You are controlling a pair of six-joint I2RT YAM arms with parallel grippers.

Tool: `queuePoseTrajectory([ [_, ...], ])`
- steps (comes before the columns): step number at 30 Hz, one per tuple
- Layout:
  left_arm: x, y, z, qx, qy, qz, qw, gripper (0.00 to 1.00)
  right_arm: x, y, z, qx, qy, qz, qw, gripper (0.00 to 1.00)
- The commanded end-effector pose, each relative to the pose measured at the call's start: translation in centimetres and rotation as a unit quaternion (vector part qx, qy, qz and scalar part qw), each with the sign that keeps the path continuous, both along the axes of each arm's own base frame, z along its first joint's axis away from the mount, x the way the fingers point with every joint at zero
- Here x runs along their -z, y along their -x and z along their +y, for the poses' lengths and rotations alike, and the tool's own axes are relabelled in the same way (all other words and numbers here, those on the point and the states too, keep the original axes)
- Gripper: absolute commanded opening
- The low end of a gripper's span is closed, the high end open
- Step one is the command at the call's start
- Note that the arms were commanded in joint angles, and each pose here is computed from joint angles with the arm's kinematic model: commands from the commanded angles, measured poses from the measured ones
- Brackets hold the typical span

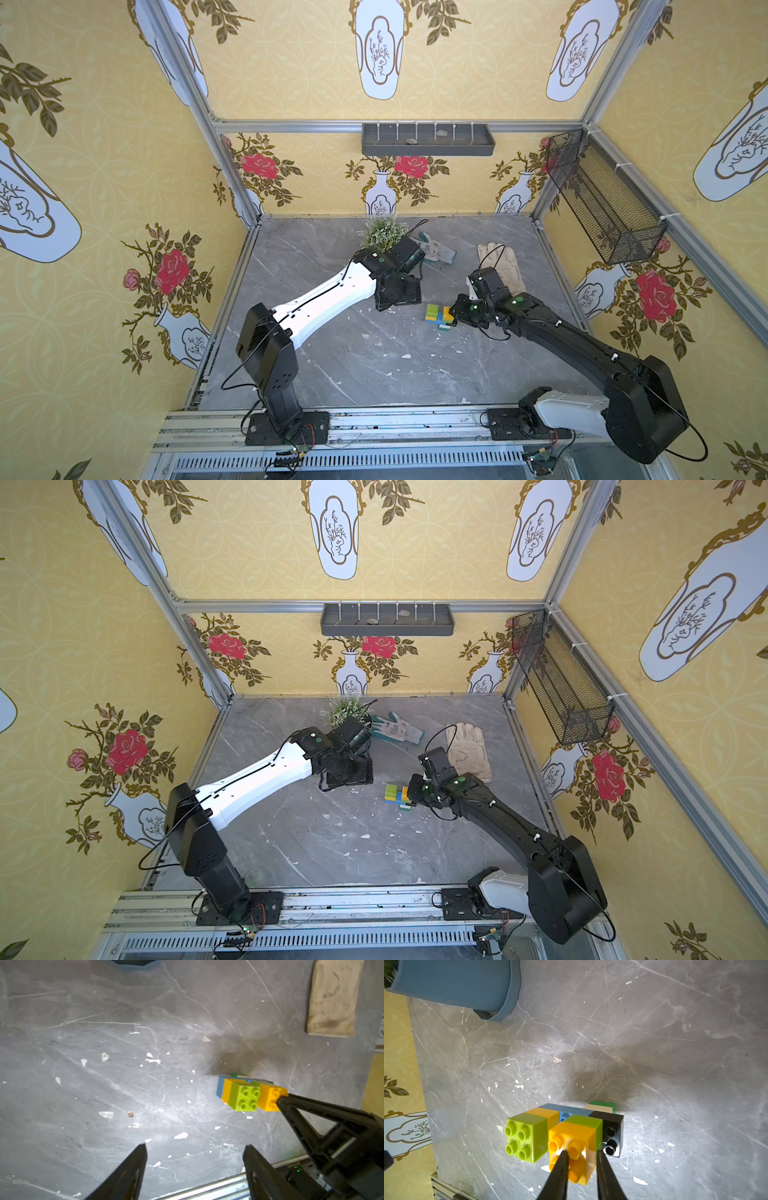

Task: Assemble the number 4 with lego
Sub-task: Assemble the lego brick with the lego brick.

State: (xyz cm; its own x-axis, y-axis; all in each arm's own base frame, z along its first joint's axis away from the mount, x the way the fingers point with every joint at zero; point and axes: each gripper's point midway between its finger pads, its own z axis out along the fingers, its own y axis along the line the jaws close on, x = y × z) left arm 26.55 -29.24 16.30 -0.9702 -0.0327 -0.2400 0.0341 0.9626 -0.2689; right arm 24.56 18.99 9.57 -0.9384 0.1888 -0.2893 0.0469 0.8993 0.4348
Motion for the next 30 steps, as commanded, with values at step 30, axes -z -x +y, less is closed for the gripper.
queuePoseTrajectory([
  [30,1.9,0.7,1.7,0.004,0.030,0.003,1.000,0.70,0.4,1.4,-2.3,-0.031,0.136,0.065,0.988,0.46],
])
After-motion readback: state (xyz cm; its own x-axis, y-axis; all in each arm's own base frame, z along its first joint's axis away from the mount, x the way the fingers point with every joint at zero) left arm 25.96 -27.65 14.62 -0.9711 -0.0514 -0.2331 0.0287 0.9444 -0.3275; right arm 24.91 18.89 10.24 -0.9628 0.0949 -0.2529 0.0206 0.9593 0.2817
